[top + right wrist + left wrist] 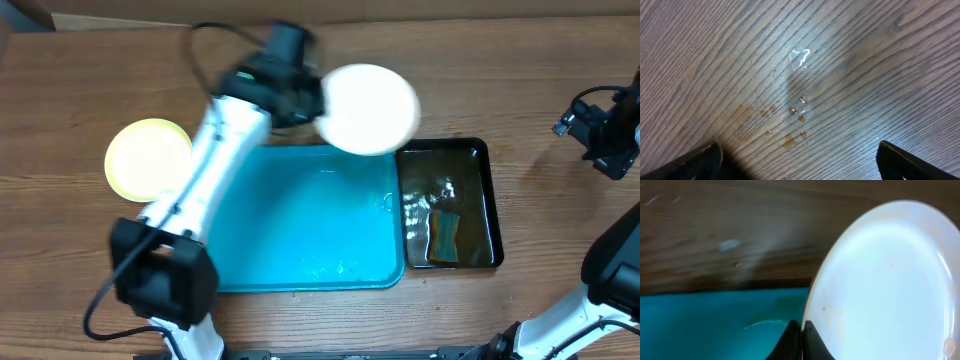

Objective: Clean dirty plates on tray and stack at the side
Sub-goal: 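Carry the white plate left and stack it on the yellow plate, then release the white plate and lift the left gripper off the stack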

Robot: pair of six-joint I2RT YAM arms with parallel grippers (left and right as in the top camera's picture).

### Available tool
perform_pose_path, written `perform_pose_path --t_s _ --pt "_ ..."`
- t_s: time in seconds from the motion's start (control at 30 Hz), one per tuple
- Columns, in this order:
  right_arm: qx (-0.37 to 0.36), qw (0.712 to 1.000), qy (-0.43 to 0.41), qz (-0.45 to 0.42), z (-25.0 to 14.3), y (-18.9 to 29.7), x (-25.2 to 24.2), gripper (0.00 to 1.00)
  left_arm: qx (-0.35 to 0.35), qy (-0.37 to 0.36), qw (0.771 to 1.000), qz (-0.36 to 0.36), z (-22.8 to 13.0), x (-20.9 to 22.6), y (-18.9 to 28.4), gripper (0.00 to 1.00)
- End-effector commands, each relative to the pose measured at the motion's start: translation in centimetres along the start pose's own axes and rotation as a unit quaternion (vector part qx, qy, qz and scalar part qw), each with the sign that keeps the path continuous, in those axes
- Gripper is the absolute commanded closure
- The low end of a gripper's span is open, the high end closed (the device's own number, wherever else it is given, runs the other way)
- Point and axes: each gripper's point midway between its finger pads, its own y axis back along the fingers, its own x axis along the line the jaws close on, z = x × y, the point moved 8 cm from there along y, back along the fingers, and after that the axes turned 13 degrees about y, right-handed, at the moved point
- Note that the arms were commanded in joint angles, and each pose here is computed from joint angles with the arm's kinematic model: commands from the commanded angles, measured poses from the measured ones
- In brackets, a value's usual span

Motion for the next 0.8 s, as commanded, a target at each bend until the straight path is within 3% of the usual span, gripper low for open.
perform_pose_path --t_s 0.0,0.17,0.4,0.6,0.77 --pt "-0.013 1.0 -0.001 0.004 0.5 0.6 0.1 0.0 0.044 0.1 0.993 -0.042 2.8 4.5 2.0 0.96" --pt "-0.014 1.0 -0.002 0.004 0.5 0.6 0.1 0.0 0.019 0.198 0.98 0.012 6.7 14.8 5.5 0.96" --pt "-0.013 1.0 -0.001 0.004 0.5 0.6 0.1 0.0 -0.03 0.324 0.941 0.095 7.8 26.9 10.8 0.96" --pt "-0.014 1.0 -0.001 0.004 0.5 0.6 0.1 0.0 -0.051 0.363 0.922 0.125 7.3 31.5 12.4 0.96" --pt "-0.013 1.0 -0.001 0.004 0.5 0.6 0.1 0.0 -0.06 0.371 0.904 0.205 6.4 33.7 11.8 0.96"
